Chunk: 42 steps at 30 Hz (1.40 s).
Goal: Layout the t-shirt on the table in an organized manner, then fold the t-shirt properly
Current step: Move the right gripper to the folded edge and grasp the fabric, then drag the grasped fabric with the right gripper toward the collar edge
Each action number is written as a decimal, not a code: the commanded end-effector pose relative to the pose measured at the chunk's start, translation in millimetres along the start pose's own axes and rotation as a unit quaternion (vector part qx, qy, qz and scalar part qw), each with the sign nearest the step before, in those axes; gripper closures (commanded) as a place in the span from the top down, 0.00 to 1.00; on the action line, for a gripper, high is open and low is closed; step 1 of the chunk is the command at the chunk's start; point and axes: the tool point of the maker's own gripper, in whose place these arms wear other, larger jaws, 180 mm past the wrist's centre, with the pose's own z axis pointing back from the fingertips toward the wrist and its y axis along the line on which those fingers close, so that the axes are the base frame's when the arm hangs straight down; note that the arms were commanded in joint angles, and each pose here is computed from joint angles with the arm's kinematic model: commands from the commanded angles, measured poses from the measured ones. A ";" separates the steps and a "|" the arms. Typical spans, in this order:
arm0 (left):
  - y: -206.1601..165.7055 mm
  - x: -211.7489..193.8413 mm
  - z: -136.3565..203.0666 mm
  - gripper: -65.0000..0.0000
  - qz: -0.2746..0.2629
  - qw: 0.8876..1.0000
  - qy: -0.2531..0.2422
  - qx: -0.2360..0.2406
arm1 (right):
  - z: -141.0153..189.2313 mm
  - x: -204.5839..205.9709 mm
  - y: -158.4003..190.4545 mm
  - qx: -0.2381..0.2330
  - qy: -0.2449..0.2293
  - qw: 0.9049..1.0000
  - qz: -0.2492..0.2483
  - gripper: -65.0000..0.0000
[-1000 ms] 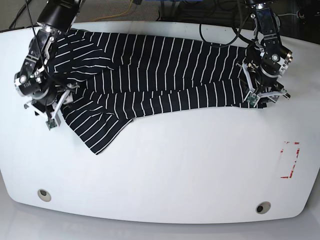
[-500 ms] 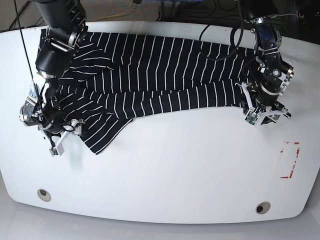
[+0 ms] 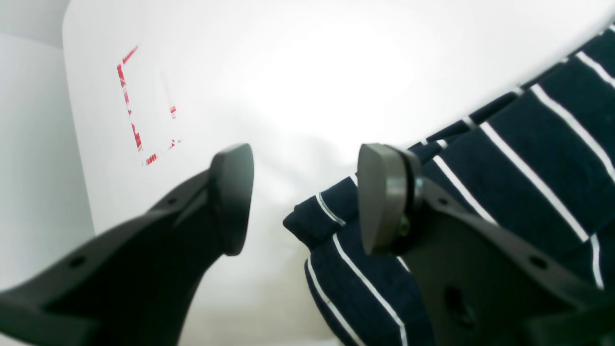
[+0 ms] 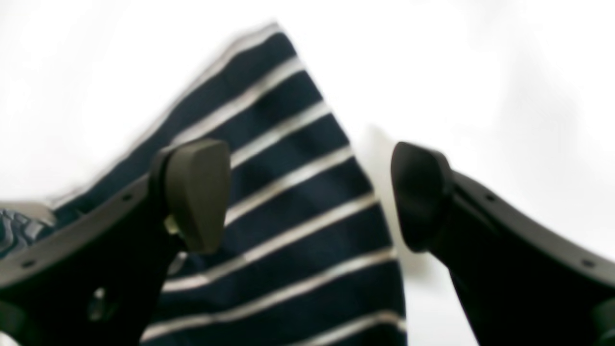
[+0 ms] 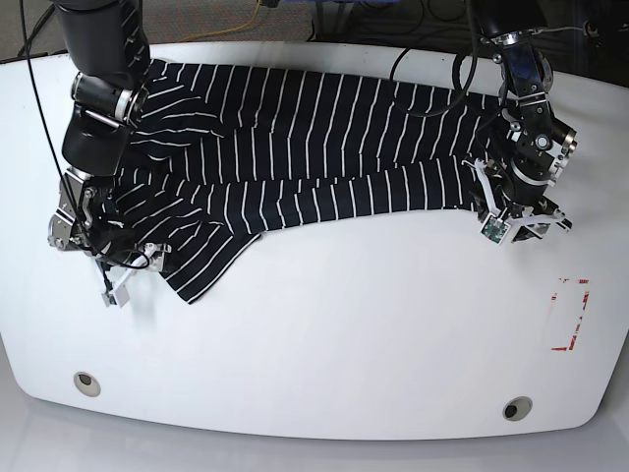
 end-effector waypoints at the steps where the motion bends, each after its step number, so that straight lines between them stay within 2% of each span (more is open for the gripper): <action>1: 9.9 11.5 2.8 0.49 0.000 1.000 -0.020 0.014 | 10.8 24.7 -7.0 -0.005 -0.032 0.999 0.007 0.77; 13: 9.9 11.5 2.8 0.49 0.000 1.000 -0.020 0.014 | -3.1 -9.9 7.8 0.011 -0.005 1.000 -0.003 0.77; 15: 9.5 11.8 2.7 0.49 -0.001 1.000 -0.021 0.014 | -1.3 -10.8 8.0 0.009 -0.007 1.000 0.003 0.74; 21: 9.6 11.4 2.6 0.49 0.000 1.000 -0.021 0.014 | -5.2 -14.2 30.2 0.016 0.008 0.999 0.045 0.61; 26: 9.2 11.7 2.5 0.49 0.000 1.000 -0.021 0.013 | -5.1 -13.0 33.0 0.017 0.010 0.998 0.052 0.51; 30: 9.2 11.7 2.5 0.49 0.000 1.000 -0.021 0.013 | -5.1 -13.0 33.0 0.017 0.010 0.998 0.052 0.36; 35: 9.2 11.7 2.5 0.49 0.000 1.000 -0.021 0.013 | -4.9 -11.4 33.6 0.017 0.009 0.998 0.054 0.08; 37: 9.2 11.7 2.5 0.49 0.000 1.000 -0.021 0.013 | -4.2 -10.8 32.9 0.016 0.010 0.998 0.055 0.00; 42: 9.1 11.2 2.2 0.49 -0.001 1.000 -0.020 0.013 | 2.1 -6.3 31.7 0.008 0.020 0.998 0.067 0.00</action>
